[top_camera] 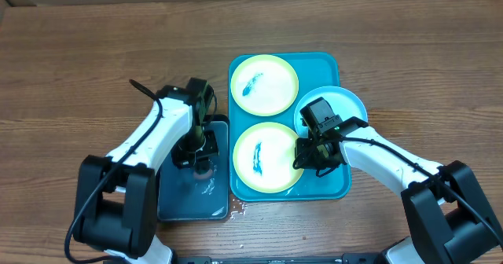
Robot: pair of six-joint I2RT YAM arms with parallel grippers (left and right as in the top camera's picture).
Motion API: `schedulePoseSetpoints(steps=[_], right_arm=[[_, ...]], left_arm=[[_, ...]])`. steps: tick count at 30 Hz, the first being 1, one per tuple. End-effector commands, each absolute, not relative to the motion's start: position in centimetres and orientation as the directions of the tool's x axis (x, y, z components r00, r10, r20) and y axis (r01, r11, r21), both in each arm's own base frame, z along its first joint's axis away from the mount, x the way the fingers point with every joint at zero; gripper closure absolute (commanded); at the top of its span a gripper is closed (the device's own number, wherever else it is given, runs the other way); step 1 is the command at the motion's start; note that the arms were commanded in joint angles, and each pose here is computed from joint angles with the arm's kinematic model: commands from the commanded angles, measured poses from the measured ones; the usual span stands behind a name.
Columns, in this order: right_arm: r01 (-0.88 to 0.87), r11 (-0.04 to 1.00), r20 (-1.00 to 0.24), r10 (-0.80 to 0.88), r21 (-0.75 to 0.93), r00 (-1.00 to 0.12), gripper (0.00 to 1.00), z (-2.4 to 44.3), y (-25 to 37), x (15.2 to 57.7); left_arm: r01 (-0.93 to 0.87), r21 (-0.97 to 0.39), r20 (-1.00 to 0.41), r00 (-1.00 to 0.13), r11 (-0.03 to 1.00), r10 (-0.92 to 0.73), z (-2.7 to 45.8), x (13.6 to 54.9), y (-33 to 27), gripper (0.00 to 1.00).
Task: Clean dirty plates on tray and stack at the side
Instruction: 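Lift the sponge with the left gripper and move it onto the front yellow plate, then scrub the front yellow plate with the sponge in the left gripper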
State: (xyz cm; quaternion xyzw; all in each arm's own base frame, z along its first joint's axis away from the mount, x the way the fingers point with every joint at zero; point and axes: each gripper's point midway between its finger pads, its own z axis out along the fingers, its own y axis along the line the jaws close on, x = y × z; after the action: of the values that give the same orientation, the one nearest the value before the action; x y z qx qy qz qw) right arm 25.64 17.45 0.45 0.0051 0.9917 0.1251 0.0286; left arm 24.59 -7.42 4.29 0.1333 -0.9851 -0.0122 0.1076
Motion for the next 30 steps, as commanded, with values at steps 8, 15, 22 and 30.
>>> schedulePoseSetpoints(steps=[8,15,22,30], right_arm=[[0.012,0.982,-0.067,0.025,0.189,-0.997,0.93,-0.2,16.3,25.9],[0.012,0.982,-0.067,0.025,0.188,-0.997,0.93,-0.2,16.3,25.9],[0.012,0.982,-0.067,0.025,0.188,-0.997,0.93,-0.2,16.3,25.9],[0.012,0.982,-0.067,0.025,0.188,-0.997,0.93,-0.2,16.3,25.9]], left_arm=[[-0.099,-0.190,0.047,-0.995,0.977,-0.092,8.0,27.6,-15.3,0.96],[0.019,-0.254,-0.041,-0.999,0.967,0.009,6.1,28.1,-22.6,0.96],[-0.119,-0.212,0.084,-0.991,0.970,-0.104,0.9,28.0,-23.1,0.96],[-0.245,-0.102,0.167,-0.960,0.964,-0.226,-0.3,28.2,-17.8,0.96]])
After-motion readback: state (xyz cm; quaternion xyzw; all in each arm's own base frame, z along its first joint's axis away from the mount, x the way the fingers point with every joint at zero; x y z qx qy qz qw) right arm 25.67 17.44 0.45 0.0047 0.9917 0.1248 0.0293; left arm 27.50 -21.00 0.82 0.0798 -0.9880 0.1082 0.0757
